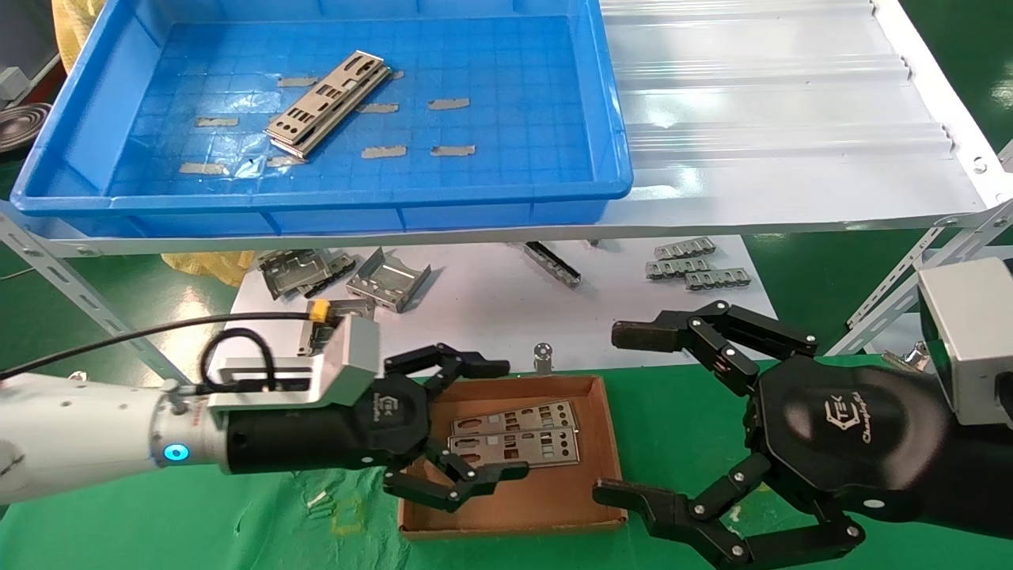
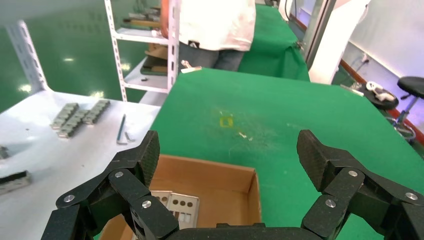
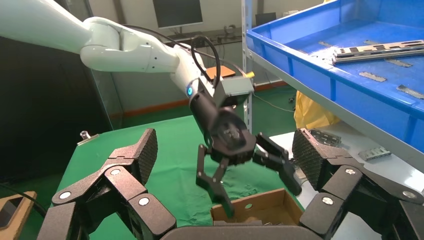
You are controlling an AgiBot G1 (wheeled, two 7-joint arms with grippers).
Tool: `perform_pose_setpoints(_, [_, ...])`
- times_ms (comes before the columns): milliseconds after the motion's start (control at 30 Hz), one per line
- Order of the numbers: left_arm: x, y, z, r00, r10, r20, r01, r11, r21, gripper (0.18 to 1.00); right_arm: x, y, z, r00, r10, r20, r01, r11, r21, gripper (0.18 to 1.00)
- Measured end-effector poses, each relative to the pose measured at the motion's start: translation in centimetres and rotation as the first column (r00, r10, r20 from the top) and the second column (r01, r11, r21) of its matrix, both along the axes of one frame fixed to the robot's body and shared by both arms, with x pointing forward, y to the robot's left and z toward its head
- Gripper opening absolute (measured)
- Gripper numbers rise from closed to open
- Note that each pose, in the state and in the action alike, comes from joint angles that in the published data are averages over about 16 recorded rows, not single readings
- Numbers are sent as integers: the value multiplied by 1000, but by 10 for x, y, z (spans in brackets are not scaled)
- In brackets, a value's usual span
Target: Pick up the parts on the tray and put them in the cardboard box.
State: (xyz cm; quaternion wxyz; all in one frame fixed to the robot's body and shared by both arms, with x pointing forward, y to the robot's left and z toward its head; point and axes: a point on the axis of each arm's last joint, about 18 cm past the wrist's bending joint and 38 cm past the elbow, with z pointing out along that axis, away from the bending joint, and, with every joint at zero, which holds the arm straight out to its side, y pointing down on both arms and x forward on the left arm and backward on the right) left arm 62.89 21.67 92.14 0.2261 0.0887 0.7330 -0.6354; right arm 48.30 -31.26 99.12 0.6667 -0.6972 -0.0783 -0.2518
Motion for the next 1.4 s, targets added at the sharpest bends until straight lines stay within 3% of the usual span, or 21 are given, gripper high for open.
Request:
perform_pose_setpoints(700, [-57, 53, 36, 1000, 12, 26, -9, 995, -103, 1001, 0, 0, 0, 1000, 0, 0, 0, 1000, 0, 1001])
perform_pose_setpoints(1400, [-140, 82, 67, 999, -6, 52, 10, 997, -80, 1001, 0, 0, 0, 1000, 0, 0, 0, 1000, 0, 1001])
